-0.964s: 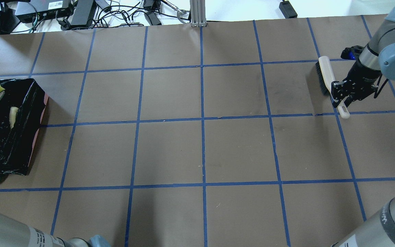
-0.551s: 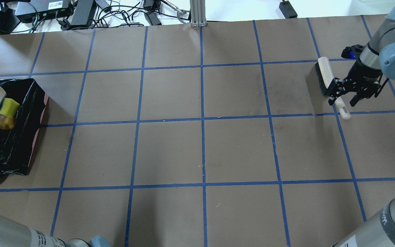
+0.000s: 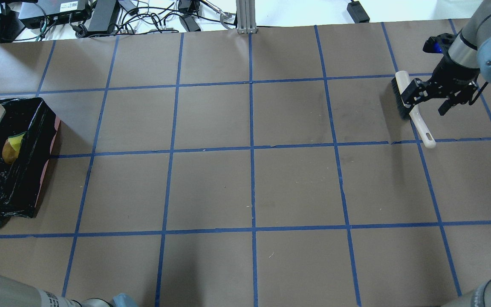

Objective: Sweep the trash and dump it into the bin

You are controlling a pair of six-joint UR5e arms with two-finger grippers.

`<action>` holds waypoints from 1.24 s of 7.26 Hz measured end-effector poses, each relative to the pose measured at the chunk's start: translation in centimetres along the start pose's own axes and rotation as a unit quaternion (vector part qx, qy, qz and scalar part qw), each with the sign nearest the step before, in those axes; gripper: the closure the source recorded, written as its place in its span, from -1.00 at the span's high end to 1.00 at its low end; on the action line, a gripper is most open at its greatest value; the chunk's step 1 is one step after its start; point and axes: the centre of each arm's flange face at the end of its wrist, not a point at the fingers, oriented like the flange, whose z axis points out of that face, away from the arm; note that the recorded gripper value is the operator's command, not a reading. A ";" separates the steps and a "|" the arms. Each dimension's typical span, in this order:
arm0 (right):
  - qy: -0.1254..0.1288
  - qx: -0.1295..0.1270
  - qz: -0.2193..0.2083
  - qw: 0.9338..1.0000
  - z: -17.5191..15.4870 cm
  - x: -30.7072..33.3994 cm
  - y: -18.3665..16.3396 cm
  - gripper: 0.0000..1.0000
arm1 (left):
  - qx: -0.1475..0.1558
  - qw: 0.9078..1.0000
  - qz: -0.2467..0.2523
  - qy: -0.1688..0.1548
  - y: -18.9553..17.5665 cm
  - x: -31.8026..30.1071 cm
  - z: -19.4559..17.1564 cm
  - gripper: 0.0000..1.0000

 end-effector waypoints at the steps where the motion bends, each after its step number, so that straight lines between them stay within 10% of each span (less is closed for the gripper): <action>1: 0.002 0.008 0.003 1.000 -2.3 -3.9 0.7 1.00 | 0.026 0.999 0.000 -0.020 -0.9 -0.4 -1.5 -1.00; 6: 0.011 0.031 0.014 0.999 -12.6 -15.5 10.5 1.00 | 0.203 0.976 -0.022 -0.070 -19.8 -9.6 -10.1 -1.00; 9: 0.018 0.034 0.010 0.999 -13.1 -16.1 11.1 1.00 | 0.270 0.961 -0.030 -0.053 -28.1 -14.3 -7.4 -1.00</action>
